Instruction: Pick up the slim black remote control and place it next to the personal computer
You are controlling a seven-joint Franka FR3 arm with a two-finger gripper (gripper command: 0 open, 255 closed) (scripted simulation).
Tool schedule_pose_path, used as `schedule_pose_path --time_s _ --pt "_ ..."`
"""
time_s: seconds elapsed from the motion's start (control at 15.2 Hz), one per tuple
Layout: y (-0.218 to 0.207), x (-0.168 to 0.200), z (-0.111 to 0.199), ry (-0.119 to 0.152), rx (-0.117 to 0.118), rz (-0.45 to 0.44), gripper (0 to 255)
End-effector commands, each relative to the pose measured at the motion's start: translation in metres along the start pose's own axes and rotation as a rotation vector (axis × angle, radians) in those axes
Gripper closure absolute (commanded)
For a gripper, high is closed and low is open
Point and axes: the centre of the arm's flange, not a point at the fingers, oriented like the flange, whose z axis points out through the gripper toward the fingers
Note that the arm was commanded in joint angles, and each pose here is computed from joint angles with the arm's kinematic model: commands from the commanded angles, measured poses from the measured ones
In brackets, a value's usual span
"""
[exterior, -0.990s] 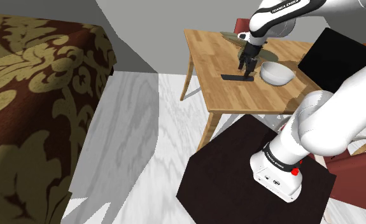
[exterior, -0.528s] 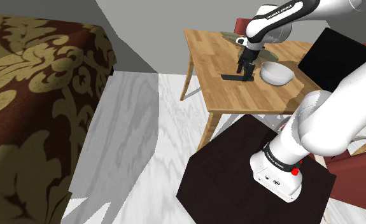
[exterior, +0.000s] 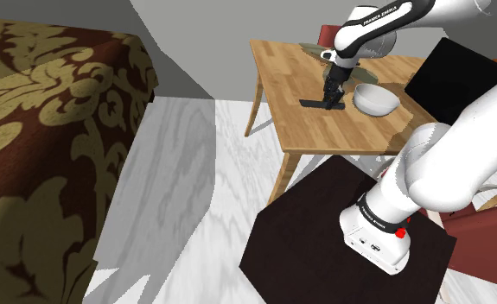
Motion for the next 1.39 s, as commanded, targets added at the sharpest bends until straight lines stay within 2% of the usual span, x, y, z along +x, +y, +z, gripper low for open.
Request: schedule_pose_path --time_s 0.0,0.4,1.32 --pt "-0.002 0.0 0.002 -0.002 0.007 -0.001 255" --pt "-0.001 0.0 0.002 -0.002 0.007 -0.001 255" --pt "-0.006 0.0 -0.072 -0.002 0.007 -0.001 255"
